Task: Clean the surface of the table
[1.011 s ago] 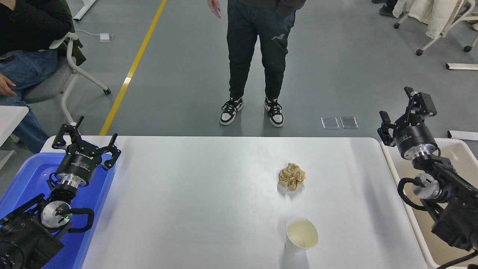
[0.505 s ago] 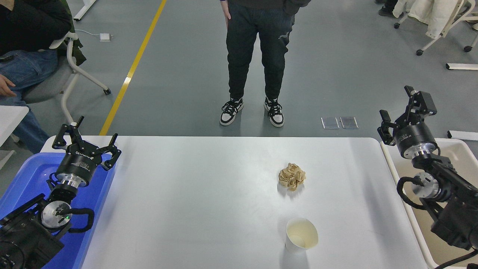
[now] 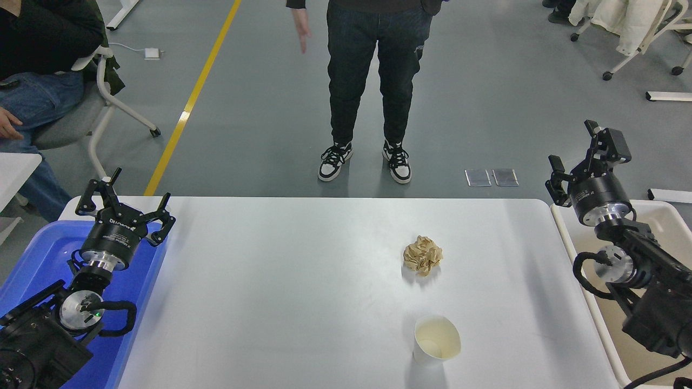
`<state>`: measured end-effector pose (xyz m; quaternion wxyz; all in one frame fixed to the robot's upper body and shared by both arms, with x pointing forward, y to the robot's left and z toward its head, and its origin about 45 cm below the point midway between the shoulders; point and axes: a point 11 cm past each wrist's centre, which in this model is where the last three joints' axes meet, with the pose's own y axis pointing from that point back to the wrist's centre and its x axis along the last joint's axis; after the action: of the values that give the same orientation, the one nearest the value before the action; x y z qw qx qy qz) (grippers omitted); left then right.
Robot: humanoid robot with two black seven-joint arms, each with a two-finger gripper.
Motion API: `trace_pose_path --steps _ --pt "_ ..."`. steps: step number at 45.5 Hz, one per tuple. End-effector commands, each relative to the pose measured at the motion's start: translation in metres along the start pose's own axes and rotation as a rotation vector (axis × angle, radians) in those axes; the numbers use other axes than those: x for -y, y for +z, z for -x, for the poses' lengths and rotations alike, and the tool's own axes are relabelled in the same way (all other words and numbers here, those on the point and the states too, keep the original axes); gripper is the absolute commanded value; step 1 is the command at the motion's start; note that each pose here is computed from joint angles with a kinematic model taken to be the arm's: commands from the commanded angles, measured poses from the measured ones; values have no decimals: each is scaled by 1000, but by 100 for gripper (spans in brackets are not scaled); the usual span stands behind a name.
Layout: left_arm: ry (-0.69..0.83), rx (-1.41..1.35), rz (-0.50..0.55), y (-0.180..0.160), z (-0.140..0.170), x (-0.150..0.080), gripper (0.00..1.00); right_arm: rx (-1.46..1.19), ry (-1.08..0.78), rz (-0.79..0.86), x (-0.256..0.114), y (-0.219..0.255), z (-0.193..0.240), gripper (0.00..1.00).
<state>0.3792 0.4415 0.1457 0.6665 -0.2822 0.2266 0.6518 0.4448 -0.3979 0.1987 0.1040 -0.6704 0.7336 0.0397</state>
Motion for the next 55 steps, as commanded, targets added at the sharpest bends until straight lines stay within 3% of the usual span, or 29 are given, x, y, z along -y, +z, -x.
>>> trace_pose_path --steps 1,19,32,40,55 --pt "0 -1 0 0 0 0 100 -1 -4 -12 5 -6 5 99" --pt "-3 -2 0 0 0 0 100 -15 21 -6 5 -5 1 99" --pt "-3 -1 0 0 0 0 100 -23 -6 158 10 -5 4 99" --pt "-3 -1 0 0 0 0 100 -62 -116 166 7 -33 18 99" --pt "-3 -1 0 0 0 0 100 -408 -454 261 -23 -77 60 99"
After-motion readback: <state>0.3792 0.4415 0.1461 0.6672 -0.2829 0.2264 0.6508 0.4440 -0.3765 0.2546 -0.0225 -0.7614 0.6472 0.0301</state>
